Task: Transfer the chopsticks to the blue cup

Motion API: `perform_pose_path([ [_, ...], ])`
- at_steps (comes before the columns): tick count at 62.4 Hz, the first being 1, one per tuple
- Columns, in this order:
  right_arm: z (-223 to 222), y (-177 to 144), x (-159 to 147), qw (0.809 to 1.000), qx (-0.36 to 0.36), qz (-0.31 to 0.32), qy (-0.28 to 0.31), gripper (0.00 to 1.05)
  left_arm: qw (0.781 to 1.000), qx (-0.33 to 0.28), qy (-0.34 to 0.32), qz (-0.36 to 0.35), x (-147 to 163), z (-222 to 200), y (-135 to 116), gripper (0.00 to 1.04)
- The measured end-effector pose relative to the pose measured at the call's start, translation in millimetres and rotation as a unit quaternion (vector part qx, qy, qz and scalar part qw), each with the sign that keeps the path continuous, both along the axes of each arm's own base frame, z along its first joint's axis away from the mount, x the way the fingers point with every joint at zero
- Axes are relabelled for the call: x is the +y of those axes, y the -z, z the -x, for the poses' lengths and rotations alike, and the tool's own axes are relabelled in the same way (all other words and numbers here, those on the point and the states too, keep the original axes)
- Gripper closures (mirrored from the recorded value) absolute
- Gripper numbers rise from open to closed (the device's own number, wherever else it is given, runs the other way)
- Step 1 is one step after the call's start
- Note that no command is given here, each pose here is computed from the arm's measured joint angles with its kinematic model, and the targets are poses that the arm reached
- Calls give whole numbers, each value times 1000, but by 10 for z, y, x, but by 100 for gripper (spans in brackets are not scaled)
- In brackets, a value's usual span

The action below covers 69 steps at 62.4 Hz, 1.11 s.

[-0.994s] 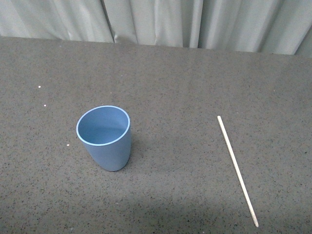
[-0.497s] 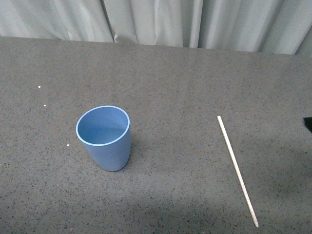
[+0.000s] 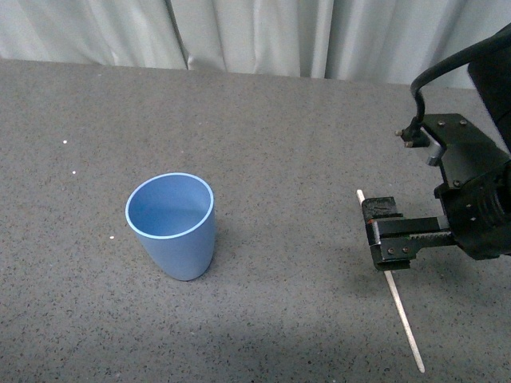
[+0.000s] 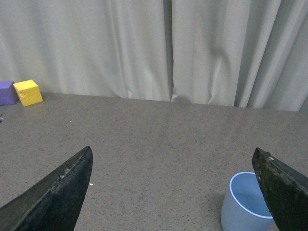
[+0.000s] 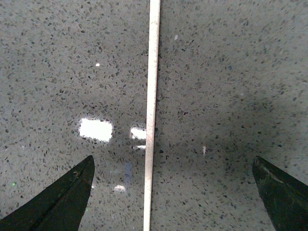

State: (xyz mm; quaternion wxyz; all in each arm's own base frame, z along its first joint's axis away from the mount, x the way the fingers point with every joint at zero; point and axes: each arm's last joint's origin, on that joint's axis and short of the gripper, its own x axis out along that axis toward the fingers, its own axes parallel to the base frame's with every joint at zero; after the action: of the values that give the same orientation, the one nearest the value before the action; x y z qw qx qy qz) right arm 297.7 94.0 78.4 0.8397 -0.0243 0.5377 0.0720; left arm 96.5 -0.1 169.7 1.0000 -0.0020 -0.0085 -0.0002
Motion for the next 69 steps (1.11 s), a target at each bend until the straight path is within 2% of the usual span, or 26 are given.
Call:
perform_pose_path([
  [13, -71, 188, 39, 1000, 24, 6, 17, 9, 1000, 0, 0, 0, 0, 0, 0, 7],
  [38, -174, 354, 145, 999, 40, 0, 29, 9, 1000, 0, 0, 0, 0, 0, 0, 7],
  [50, -191, 379, 176, 999, 41, 3, 31, 36, 1000, 0, 0, 0, 0, 0, 0, 7],
  [61, -203, 389, 180, 999, 40, 8, 33, 71, 1000, 0, 0, 0, 0, 0, 0, 7],
  [69, -210, 390, 181, 999, 40, 8, 33, 89, 1000, 0, 0, 0, 0, 0, 0, 7],
])
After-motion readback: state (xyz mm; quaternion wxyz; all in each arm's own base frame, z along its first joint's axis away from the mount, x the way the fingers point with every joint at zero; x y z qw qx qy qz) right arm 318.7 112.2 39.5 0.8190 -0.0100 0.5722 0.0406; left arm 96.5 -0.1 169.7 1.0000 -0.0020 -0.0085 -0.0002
